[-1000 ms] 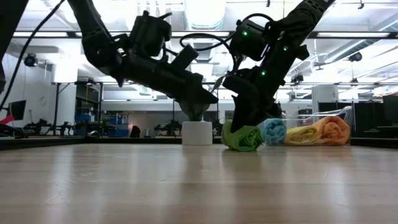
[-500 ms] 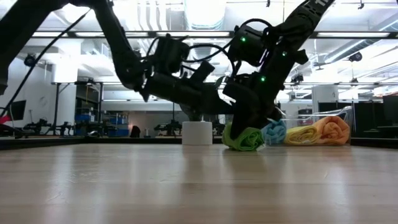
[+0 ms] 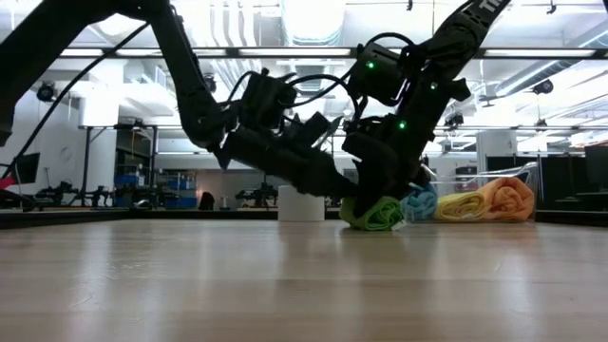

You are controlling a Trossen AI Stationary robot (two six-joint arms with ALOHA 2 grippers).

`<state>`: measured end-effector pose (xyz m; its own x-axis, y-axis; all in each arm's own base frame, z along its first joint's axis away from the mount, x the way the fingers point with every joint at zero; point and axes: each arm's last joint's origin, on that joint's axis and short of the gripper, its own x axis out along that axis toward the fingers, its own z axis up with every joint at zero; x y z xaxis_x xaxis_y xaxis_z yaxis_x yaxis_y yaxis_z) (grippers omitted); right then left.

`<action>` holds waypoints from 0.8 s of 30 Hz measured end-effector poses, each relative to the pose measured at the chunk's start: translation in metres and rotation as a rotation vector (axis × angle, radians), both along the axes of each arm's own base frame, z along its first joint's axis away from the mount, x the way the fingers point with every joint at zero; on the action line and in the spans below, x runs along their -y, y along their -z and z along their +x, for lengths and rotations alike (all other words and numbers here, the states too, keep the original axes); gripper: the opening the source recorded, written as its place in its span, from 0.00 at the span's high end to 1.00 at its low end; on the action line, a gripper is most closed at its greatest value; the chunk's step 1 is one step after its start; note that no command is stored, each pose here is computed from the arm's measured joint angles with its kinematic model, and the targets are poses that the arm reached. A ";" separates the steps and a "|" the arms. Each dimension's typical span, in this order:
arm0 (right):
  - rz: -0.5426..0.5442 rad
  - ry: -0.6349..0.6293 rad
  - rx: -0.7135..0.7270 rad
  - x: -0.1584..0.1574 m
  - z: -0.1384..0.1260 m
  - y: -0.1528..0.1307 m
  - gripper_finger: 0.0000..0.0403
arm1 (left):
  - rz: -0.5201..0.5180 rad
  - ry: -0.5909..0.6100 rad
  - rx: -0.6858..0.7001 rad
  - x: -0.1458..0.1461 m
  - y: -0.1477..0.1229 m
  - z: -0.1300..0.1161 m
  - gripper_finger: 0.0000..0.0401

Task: Roll microfiber towels into tight, uniform cylinder then place into a basket
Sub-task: Roll the green microfiber cloth

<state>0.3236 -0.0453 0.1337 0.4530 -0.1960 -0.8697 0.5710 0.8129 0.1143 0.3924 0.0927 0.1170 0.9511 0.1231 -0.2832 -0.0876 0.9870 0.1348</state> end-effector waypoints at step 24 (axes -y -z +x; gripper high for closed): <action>-0.040 0.009 0.118 -0.003 -0.026 -0.061 0.45 | -0.015 -0.046 -0.115 -0.003 0.037 -0.010 1.00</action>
<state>0.2976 -0.0420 0.1946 0.5497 -0.2343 -0.8018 0.5632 0.8129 0.1486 0.3822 0.0957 0.0804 0.9057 0.1611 -0.3921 -0.1178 0.9842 0.1321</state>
